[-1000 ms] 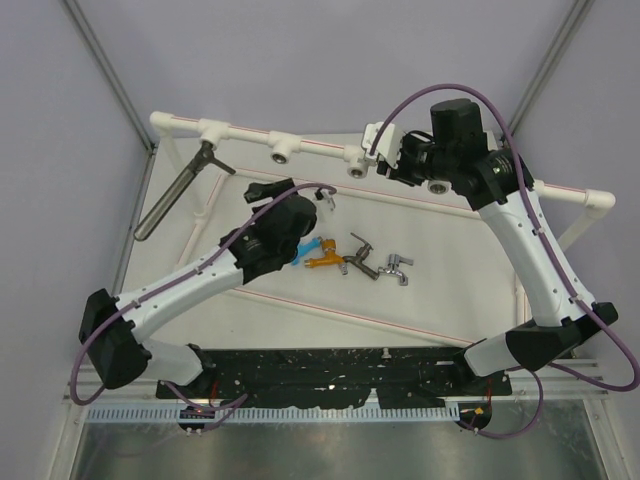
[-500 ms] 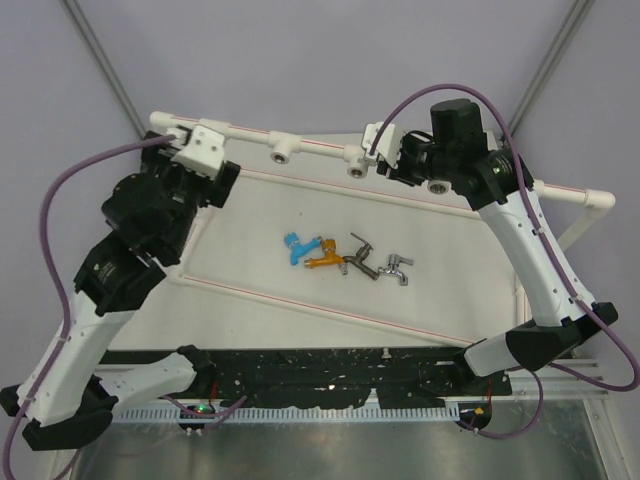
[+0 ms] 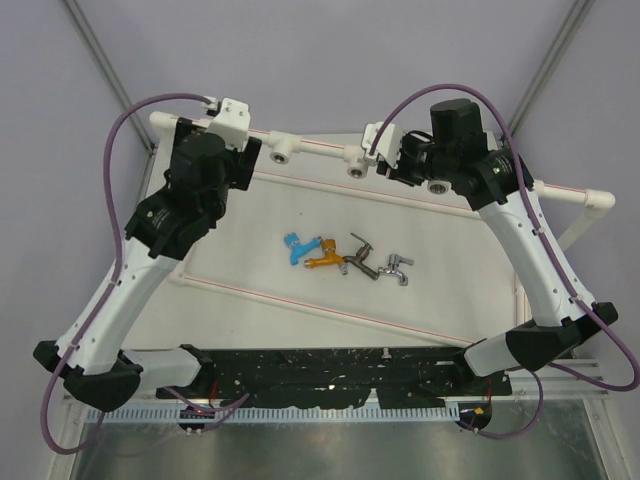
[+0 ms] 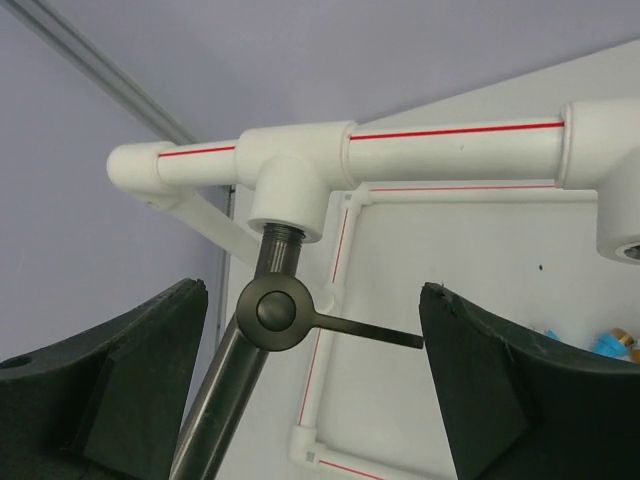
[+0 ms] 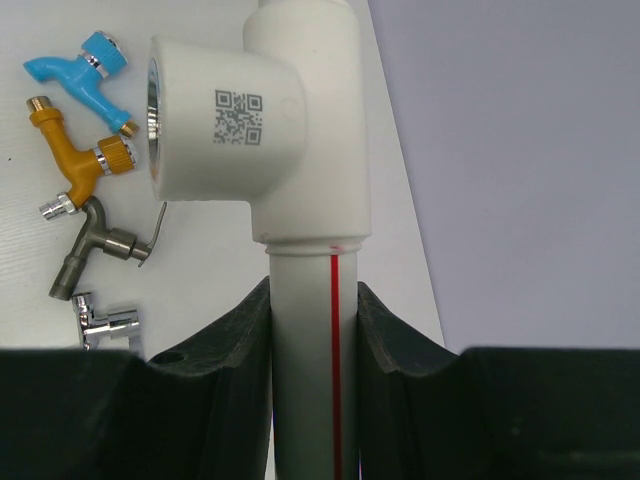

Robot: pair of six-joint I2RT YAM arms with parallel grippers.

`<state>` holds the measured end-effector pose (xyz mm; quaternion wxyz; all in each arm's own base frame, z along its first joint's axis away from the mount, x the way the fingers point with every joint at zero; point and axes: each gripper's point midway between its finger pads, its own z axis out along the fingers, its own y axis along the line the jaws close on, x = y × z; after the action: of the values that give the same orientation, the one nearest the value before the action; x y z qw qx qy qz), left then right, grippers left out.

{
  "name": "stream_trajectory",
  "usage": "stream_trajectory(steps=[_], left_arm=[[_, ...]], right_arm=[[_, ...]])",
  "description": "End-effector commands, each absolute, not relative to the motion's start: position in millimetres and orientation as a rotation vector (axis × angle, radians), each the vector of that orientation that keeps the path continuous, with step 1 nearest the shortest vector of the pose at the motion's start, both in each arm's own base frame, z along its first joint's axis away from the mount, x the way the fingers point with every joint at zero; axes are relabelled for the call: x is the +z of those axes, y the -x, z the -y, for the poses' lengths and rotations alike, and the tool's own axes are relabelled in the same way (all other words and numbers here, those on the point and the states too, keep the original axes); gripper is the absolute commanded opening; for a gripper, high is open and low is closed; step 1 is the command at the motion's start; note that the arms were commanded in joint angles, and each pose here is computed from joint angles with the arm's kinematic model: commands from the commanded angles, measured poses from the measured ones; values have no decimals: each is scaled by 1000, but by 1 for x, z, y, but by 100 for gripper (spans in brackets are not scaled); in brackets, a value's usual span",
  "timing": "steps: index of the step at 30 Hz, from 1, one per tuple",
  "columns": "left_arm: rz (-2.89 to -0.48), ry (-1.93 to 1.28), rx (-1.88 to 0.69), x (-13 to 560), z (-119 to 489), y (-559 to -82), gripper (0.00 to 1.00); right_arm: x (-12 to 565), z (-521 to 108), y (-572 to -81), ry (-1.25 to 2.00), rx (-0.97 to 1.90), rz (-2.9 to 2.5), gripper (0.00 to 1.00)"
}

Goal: Install the water faucets

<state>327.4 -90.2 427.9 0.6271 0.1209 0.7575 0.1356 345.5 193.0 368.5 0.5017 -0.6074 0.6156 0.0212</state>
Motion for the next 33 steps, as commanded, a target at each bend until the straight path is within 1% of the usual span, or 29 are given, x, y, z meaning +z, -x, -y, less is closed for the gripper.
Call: stream_trajectory(steps=[1,5,8,9,11,12,13,15,16,20,23,25,28,30,33], left_arm=[[-1747,-141,381,433,76,-333,90],[-1787,-149,518,419,68,-340,87],[-1792,-179,515,417,69,-338,80],[-1789,-200,501,418,70,-336,77],[-1788,-273,461,419,77,-332,67],[-1788,-317,443,419,81,-330,59],[-1792,-359,429,420,84,-327,54],[-1825,-442,420,416,88,-320,47],[-1845,-467,426,414,87,-317,46],[-1891,-530,518,408,77,-313,46],[-1911,-563,523,403,77,-311,57],[-1905,-555,437,407,85,-307,64],[-1836,-478,274,430,92,-298,67],[-1773,-427,180,448,95,-293,71],[-1700,-342,68,470,91,-288,72]], right_arm=[[349,-229,-332,1531,261,-1463,5],[347,-228,-332,1536,255,-1466,5],[346,-227,-332,1538,254,-1468,5],[346,-227,-332,1538,254,-1468,5],[345,-228,-333,1538,254,-1469,5],[345,-228,-333,1538,257,-1470,5],[345,-228,-333,1538,257,-1470,5],[344,-229,-333,1538,262,-1471,5],[345,-229,-333,1537,259,-1470,5],[345,-229,-333,1534,262,-1470,5],[346,-229,-332,1533,263,-1472,5],[347,-228,-332,1532,260,-1470,5],[346,-228,-332,1533,258,-1471,5],[345,-228,-332,1534,262,-1474,5],[345,-229,-331,1534,264,-1473,5]])
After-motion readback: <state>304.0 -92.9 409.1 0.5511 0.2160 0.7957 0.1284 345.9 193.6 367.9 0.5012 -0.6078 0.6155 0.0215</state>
